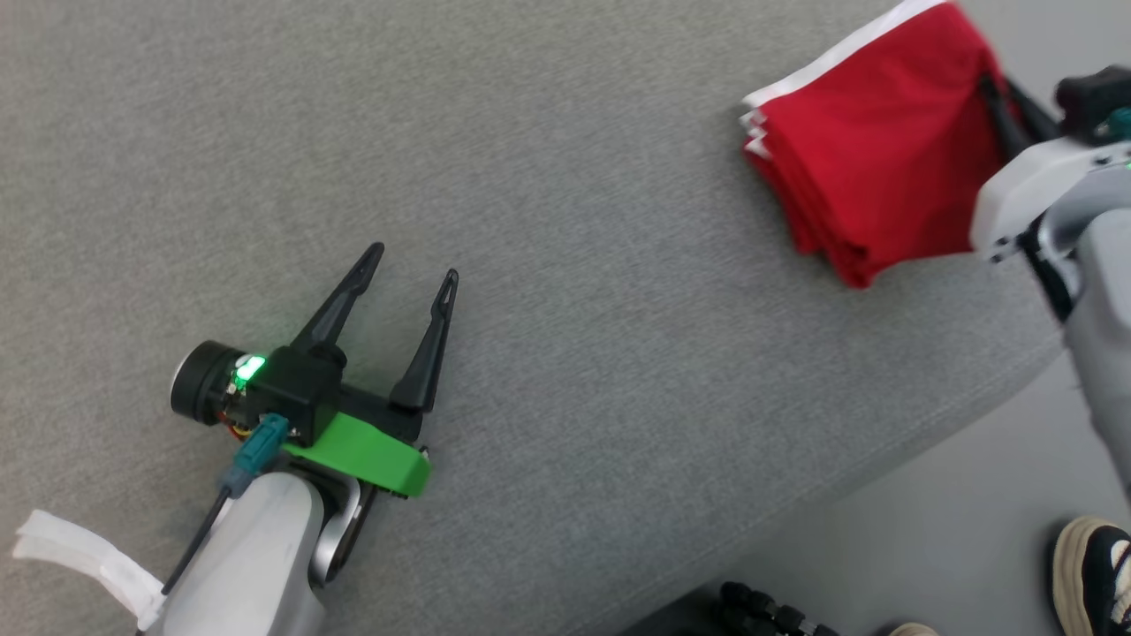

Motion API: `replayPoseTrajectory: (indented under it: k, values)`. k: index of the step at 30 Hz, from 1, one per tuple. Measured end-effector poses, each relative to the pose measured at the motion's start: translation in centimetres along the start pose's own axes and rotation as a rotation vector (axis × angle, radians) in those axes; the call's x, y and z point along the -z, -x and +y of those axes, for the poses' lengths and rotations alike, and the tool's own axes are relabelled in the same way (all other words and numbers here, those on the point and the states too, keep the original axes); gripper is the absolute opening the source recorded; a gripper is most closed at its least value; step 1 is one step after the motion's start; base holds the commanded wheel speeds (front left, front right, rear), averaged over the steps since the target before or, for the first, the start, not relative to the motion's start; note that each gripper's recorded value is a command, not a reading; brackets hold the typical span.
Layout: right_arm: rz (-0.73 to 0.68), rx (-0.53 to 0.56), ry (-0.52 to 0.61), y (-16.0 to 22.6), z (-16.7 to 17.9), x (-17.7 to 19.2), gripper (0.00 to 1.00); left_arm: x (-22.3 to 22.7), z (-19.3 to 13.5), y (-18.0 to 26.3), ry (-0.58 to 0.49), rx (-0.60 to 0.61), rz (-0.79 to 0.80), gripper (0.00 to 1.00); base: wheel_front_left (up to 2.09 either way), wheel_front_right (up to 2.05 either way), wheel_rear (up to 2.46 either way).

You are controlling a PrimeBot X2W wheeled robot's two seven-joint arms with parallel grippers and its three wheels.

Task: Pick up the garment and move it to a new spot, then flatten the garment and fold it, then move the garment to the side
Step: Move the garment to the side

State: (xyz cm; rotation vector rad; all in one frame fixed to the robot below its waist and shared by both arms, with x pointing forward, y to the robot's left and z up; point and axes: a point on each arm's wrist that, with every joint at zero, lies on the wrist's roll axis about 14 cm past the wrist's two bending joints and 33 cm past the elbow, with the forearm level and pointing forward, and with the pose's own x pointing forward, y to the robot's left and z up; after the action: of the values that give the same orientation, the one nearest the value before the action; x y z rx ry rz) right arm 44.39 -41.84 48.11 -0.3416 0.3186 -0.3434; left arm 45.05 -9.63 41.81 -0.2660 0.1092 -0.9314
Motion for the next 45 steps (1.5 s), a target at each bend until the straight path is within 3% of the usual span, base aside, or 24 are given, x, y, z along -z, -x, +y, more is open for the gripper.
replayPoseTrajectory:
  k: [6, 7, 8, 9, 10, 14, 17, 24, 28, 33, 37, 45]
  values:
    - [0.016, 0.085, 0.105, -5.0, -3.3, -1.5, 0.00, 1.5, 4.1, 1.4, 0.017, -0.093, 0.012, 1.00, 0.00, 0.00, 0.00]
    - [0.025, 0.093, 0.113, -5.5, -3.4, -1.4, 0.07, 1.7, 4.4, 1.6, 0.019, -0.104, 0.015, 1.00, 0.00, 0.00, 0.00]
    - [0.037, 0.097, 0.118, -6.0, -3.3, -1.0, 0.29, 1.7, 5.0, 1.8, 0.023, -0.121, 0.014, 1.00, 0.00, 0.00, 0.00]
    - [0.054, 0.100, 0.125, -6.5, -3.1, -0.6, 0.72, 1.9, 5.5, 2.1, 0.026, -0.138, 0.014, 1.00, 0.00, 0.00, 0.00]
    - [0.062, 0.104, 0.126, -6.9, -2.9, -0.3, 1.00, 1.9, 5.9, 2.4, 0.029, -0.153, 0.014, 1.00, 0.00, 0.00, 0.00]
    - [0.049, 0.130, 0.115, -8.3, -2.0, 0.1, 1.00, 2.0, 7.4, 3.4, 0.038, -0.211, 0.009, 1.00, 0.00, 0.00, 0.00]
    - [0.018, 0.104, 0.112, -8.7, 0.5, 0.3, 1.00, 1.7, 8.2, 4.3, 0.035, -0.252, 0.008, 1.00, 0.00, 0.00, 0.00]
    - [-0.220, 0.009, -0.020, -7.9, 7.1, -6.3, 1.00, 0.4, 9.7, 7.4, 0.030, -0.380, 0.012, 1.00, 0.00, 0.00, 0.00]
    - [-0.368, -0.055, -0.161, -5.4, 9.9, -11.1, 1.00, -1.0, 10.4, 9.5, 0.025, -0.463, -0.004, 1.00, 0.00, 0.00, 0.00]
    - [-0.441, -0.162, -0.228, -1.8, 12.8, -12.9, 1.00, -4.4, 11.5, 11.7, -0.022, -0.551, -0.066, 1.00, 0.00, 0.00, 0.00]
    - [-0.449, -0.238, -0.292, 0.8, 15.0, -12.9, 1.00, -5.8, 11.8, 14.1, -0.047, -0.617, -0.083, 1.00, 0.00, 0.00, 0.00]
    - [-0.361, -0.308, -0.370, 6.0, 16.9, -8.7, 1.00, -7.1, 10.5, 18.8, -0.063, -0.719, -0.104, 1.00, 0.00, 0.00, 0.00]
